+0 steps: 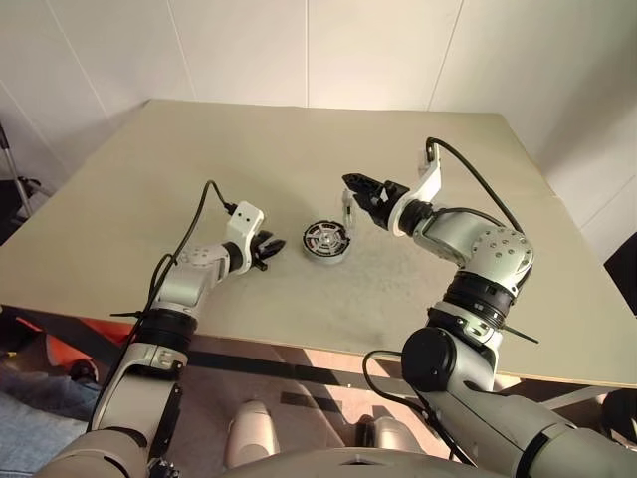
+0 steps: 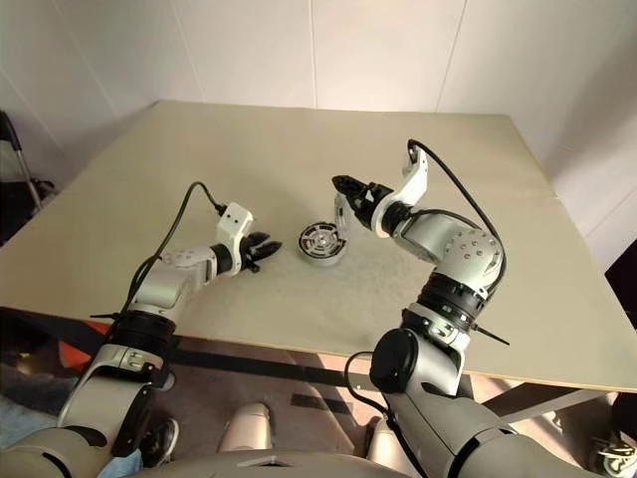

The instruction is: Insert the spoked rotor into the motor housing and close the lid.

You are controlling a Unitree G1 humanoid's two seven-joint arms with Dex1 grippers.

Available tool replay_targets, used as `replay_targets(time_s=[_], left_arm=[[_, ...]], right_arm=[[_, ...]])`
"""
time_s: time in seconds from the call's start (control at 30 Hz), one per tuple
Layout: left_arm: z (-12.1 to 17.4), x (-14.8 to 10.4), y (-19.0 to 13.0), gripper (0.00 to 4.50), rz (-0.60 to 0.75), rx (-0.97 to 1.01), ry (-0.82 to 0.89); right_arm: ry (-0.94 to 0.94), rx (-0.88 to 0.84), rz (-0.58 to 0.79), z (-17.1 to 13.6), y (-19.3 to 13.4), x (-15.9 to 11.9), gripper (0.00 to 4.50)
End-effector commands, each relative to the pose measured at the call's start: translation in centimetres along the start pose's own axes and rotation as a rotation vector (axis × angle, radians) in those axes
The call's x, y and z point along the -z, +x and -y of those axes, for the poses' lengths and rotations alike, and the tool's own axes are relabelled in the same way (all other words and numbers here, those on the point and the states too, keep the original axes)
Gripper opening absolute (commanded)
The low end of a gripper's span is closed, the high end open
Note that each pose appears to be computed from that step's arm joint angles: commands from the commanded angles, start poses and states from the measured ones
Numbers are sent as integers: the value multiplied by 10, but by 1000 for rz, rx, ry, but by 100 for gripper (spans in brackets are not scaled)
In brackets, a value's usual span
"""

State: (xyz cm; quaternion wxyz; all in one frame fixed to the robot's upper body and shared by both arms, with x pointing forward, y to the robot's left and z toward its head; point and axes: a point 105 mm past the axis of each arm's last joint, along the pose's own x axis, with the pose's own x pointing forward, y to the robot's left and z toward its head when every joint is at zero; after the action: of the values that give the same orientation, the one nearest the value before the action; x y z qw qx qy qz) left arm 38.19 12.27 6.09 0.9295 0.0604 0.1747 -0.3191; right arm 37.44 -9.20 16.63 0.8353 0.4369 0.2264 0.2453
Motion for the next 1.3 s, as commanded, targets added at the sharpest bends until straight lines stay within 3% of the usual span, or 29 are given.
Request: replay_targets(time_s=[0.03,0.17,0.27,0.37,0.53,0.63,0.73,1.07,1.3], left_arm=[[-11,-20,-4,201,59,-35,36],[-14,-19,-5,201,58,-45,32],[-14,-19,-4,201,58,-45,32],[-13,-19,-3,201,58,-43,31],[-13,-19,-2,201,57,-38,32],[-12,-20,-2,201,58,-36,31],[-12,-19,-3,201,58,-36,29],[-7,-14,-4,201,58,-35,19],[-7,-13,-6,201,55,-37,16]], right_arm=[[-22,-9,-11,-7,3,5,302],[-34,7,-14,-4,4,5,302],[-144,-5,-16,-9,3,7,302],[-379,-29,11,-15,4,7,302],[-730,-11,-47,10,14,24,302],[-876,-34,-84,20,21,34,359],[-927,-51,-93,22,31,40,447],[-985,-36,-92,30,55,47,447],[-1002,20,-52,37,58,32,447]])
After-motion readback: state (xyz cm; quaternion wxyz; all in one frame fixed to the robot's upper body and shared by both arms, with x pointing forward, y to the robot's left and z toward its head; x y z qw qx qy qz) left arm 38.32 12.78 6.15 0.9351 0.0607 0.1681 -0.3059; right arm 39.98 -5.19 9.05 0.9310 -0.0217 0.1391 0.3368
